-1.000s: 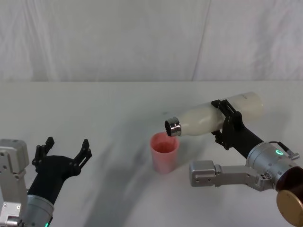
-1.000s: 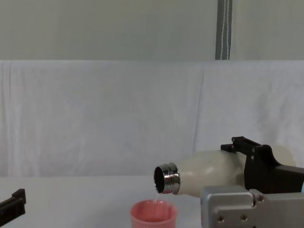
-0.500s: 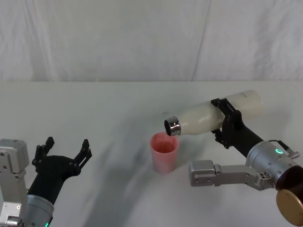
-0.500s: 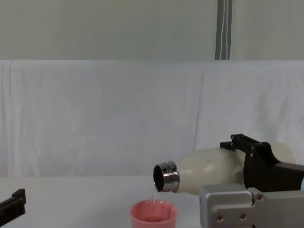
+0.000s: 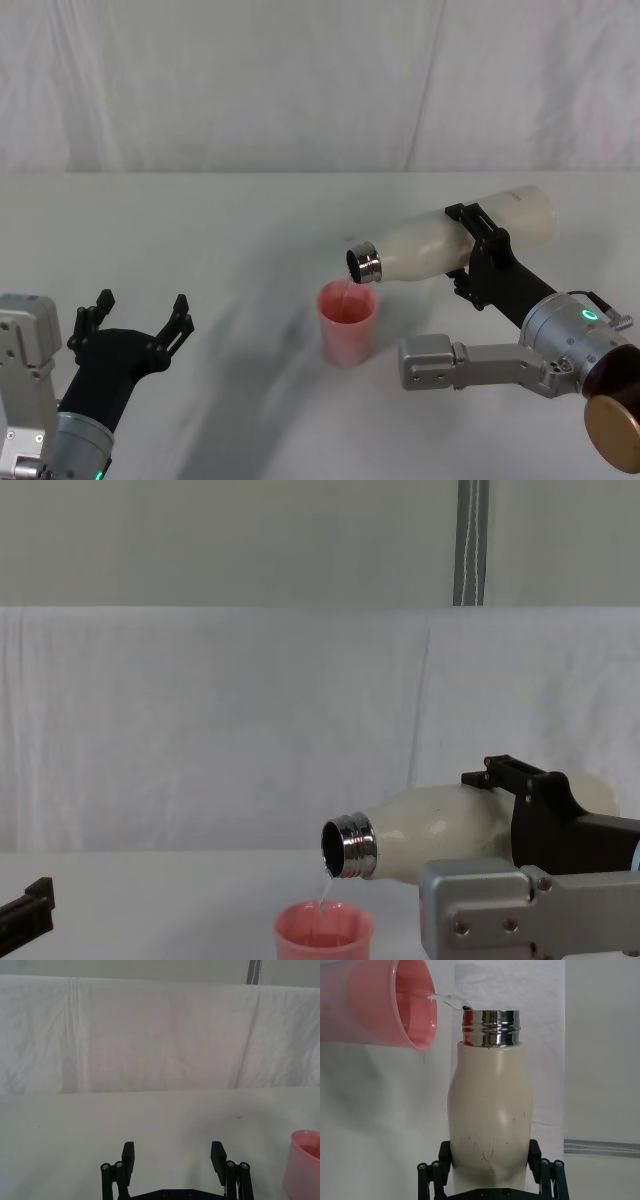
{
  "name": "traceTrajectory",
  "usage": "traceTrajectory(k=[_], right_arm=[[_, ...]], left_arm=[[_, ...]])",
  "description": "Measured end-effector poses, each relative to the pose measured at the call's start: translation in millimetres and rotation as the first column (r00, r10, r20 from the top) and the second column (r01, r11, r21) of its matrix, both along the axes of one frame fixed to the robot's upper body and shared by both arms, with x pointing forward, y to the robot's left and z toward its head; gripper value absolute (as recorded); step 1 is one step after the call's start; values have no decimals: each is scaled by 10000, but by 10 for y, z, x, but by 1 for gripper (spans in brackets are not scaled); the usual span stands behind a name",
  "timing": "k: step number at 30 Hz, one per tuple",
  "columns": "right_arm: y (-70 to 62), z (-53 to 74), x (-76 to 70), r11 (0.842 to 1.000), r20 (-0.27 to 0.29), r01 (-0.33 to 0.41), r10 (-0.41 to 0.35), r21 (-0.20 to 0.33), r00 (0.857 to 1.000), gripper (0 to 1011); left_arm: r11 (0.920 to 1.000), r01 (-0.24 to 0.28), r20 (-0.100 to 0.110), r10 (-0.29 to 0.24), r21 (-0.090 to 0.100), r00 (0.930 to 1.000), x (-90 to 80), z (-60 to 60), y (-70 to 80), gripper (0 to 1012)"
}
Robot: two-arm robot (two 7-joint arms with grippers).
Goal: Grasp the thermos with one hand and pour water into the cup lid.
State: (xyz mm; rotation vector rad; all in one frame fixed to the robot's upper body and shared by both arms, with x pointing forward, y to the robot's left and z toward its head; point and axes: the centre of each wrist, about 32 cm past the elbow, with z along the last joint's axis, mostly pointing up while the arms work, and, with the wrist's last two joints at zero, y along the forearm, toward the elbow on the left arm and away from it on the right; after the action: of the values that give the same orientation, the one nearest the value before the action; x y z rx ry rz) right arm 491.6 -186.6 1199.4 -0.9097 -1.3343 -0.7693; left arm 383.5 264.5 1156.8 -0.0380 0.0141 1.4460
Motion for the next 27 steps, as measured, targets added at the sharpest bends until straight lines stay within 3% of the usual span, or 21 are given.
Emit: traceTrajectory(k=[27], right_arm=[[-22, 44, 21, 10000, 7, -12, 12, -83, 10000, 947]], left_arm=[[10000, -1, 0, 1, 0, 10000, 0, 0, 0, 1001]])
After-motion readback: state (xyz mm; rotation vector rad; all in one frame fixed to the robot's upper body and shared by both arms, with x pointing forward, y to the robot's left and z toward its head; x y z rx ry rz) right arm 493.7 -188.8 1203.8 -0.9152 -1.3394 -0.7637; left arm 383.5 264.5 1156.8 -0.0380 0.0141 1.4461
